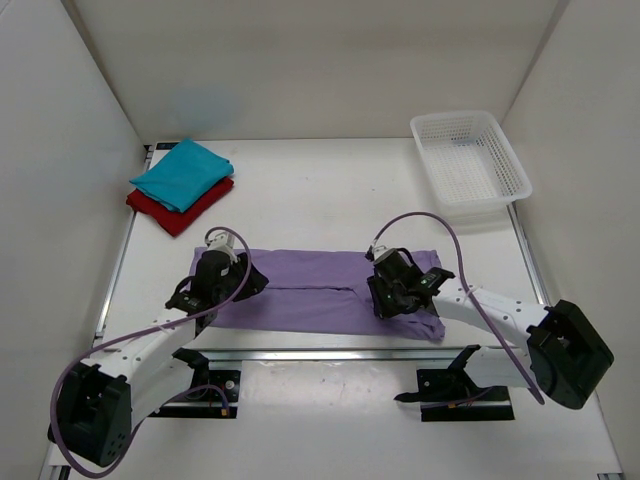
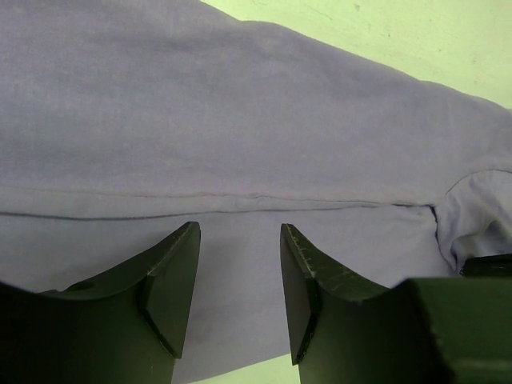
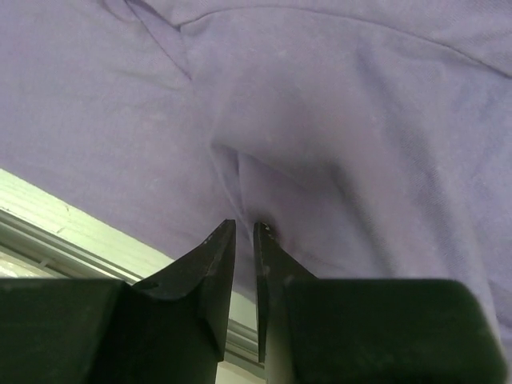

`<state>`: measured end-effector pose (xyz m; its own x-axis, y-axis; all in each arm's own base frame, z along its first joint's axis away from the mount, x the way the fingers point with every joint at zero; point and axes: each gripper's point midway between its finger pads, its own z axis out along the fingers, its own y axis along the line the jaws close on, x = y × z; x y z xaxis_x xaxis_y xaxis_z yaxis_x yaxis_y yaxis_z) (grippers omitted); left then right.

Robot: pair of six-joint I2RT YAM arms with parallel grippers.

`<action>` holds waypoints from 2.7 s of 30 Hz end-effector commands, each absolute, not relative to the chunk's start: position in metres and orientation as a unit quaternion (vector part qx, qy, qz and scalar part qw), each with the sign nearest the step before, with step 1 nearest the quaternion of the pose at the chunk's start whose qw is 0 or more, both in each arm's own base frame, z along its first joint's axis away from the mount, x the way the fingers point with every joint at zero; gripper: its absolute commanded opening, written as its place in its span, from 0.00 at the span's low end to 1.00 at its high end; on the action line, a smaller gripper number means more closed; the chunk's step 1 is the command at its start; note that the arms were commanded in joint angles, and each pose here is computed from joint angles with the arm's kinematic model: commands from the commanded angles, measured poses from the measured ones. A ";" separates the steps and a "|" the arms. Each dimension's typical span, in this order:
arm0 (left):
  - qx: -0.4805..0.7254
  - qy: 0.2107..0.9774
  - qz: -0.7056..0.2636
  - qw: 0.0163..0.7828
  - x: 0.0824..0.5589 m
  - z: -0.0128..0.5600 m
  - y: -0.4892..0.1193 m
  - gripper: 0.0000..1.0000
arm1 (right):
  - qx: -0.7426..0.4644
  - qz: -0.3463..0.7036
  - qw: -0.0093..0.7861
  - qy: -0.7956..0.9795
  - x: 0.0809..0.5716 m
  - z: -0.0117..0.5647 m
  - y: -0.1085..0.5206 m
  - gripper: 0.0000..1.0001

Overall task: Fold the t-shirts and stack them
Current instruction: Fold the other side of the tshirt into a rectangle

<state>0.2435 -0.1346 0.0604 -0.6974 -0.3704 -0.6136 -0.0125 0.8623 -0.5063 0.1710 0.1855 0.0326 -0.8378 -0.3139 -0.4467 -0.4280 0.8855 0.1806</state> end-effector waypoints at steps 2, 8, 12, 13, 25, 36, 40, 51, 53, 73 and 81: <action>-0.110 0.880 -0.257 0.384 0.246 0.068 -0.136 0.56 | -0.201 0.172 0.226 0.937 0.177 0.042 0.199 0.13; -0.113 0.880 -0.254 0.385 0.244 0.065 -0.133 0.55 | -0.215 0.201 0.260 0.920 0.176 0.065 0.213 0.10; -0.112 0.879 -0.261 0.383 0.245 0.066 -0.137 0.56 | -0.211 0.221 0.236 0.922 0.172 0.058 0.218 0.09; -0.110 0.879 -0.262 0.382 0.245 0.066 -0.138 0.56 | -0.205 0.208 0.228 0.929 0.173 0.052 0.213 0.08; -0.120 0.876 -0.258 0.390 0.247 0.068 -0.128 0.56 | -0.163 0.136 0.216 0.953 0.187 0.035 0.179 0.10; -0.120 0.876 -0.261 0.388 0.247 0.067 -0.128 0.56 | -0.183 0.143 0.191 0.954 0.177 0.025 0.188 0.18; -0.122 0.878 -0.259 0.384 0.245 0.062 -0.126 0.55 | -0.187 0.150 0.194 0.951 0.177 0.029 0.193 0.21; -0.118 0.875 -0.265 0.388 0.245 0.065 -0.129 0.55 | -0.177 0.145 0.205 0.952 0.177 0.029 0.192 0.04; -0.122 0.874 -0.267 0.386 0.245 0.065 -0.128 0.55 | -0.170 0.152 0.214 0.950 0.181 0.035 0.192 0.02; -0.124 0.868 -0.273 0.394 0.247 0.075 -0.127 0.55 | -0.228 0.245 0.151 0.930 0.163 0.092 0.235 0.00; -0.124 0.868 -0.278 0.392 0.246 0.075 -0.127 0.56 | -0.232 0.299 0.139 0.915 0.169 0.113 0.239 0.00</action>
<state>0.2457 -0.1254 0.0694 -0.6676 -0.4305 -0.6074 -0.0148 0.8233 -0.5673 0.1661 0.2251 0.0889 -0.8745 -0.3265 -0.3586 -0.4620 0.7857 0.4114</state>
